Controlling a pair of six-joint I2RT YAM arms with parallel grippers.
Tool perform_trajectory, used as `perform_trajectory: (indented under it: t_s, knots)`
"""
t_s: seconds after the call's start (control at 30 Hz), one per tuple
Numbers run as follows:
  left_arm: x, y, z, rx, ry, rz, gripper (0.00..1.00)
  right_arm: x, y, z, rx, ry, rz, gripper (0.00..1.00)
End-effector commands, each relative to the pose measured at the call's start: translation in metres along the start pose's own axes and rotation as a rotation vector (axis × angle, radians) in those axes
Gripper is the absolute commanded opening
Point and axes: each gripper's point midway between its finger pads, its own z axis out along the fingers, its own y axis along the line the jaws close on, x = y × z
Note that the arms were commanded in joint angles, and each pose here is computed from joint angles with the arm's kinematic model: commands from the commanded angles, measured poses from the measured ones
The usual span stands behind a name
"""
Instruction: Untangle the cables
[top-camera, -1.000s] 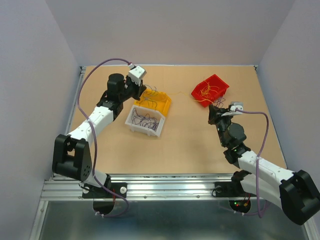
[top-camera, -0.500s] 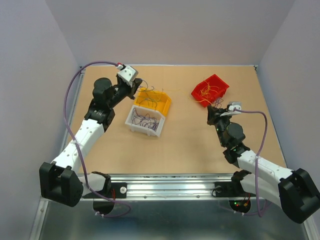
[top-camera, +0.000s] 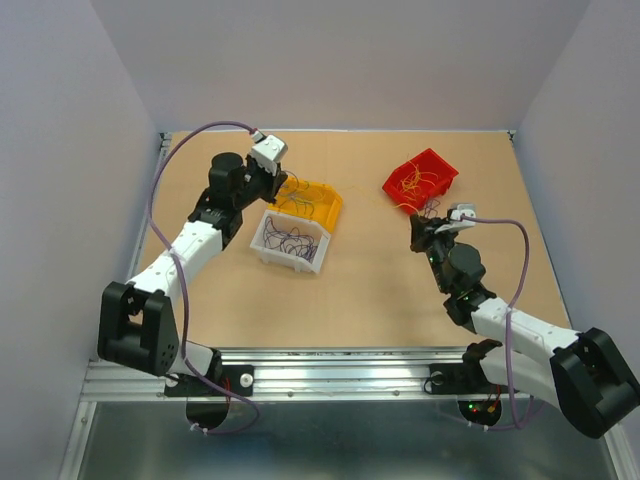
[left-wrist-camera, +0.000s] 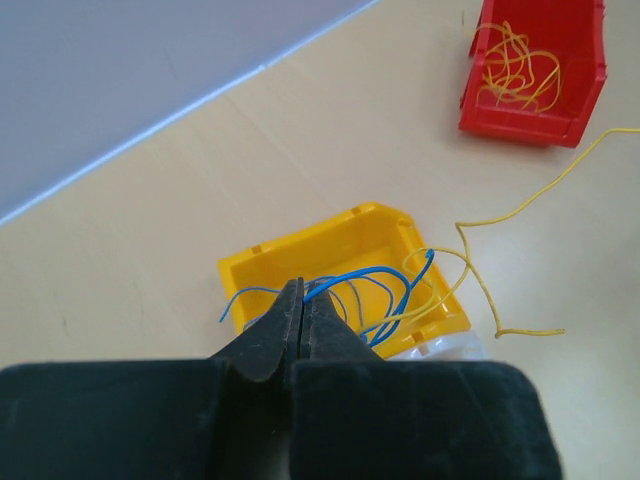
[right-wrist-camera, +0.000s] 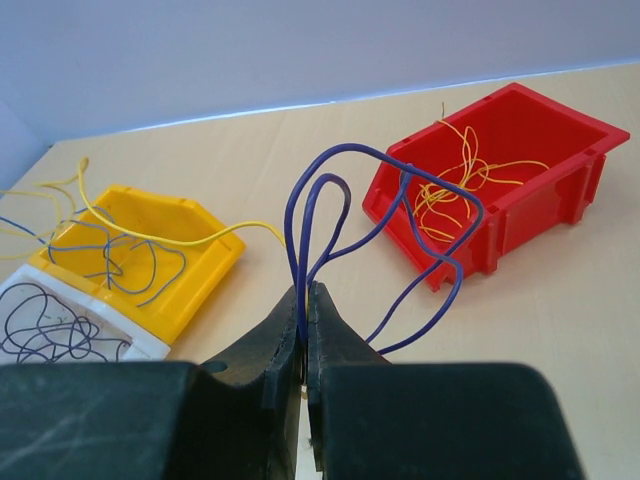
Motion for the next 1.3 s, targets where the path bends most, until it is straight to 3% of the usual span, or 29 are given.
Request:
perform_trajectory:
  t_s: [0.0, 0.1, 0.27, 0.33, 0.43, 0.47, 0.7, 0.83, 1.27]
  knots:
    - [-0.012, 0.011, 0.014, -0.033, -0.004, -0.012, 0.0, -0.017, -0.004, 0.006, 0.041, -0.058, 0.031, 0.01]
    - [0.01, 0.014, 0.025, -0.037, 0.062, -0.028, 0.0, -0.015, -0.033, 0.006, 0.227, -0.045, 0.052, 0.01]
    - [0.037, 0.017, 0.041, -0.034, 0.131, -0.048, 0.13, -0.014, -0.05, 0.002, 0.324, -0.031, 0.057, 0.01]
    - [0.04, 0.02, 0.045, -0.042, 0.142, -0.042, 0.13, -0.017, -0.054, 0.001, 0.343, -0.038, 0.073, 0.01]
    - [0.053, 0.031, 0.053, -0.086, 0.171, -0.037, 0.07, -0.018, -0.067, -0.002, 0.394, -0.035, 0.092, 0.01]
    - [0.06, 0.037, 0.056, -0.101, 0.184, -0.039, 0.0, -0.017, -0.073, -0.005, 0.415, -0.025, 0.095, 0.01]
    - [0.081, 0.048, 0.066, -0.1, 0.23, -0.078, 0.0, -0.033, -0.136, -0.04, 0.613, -0.089, 0.211, 0.01]
    - [0.086, 0.05, 0.069, -0.11, 0.248, -0.078, 0.0, -0.066, -0.152, -0.075, 0.703, -0.247, 0.279, 0.01]
    - [0.095, 0.05, 0.074, -0.094, 0.273, -0.081, 0.0, -0.086, -0.159, -0.113, 0.73, -0.374, 0.352, 0.01]
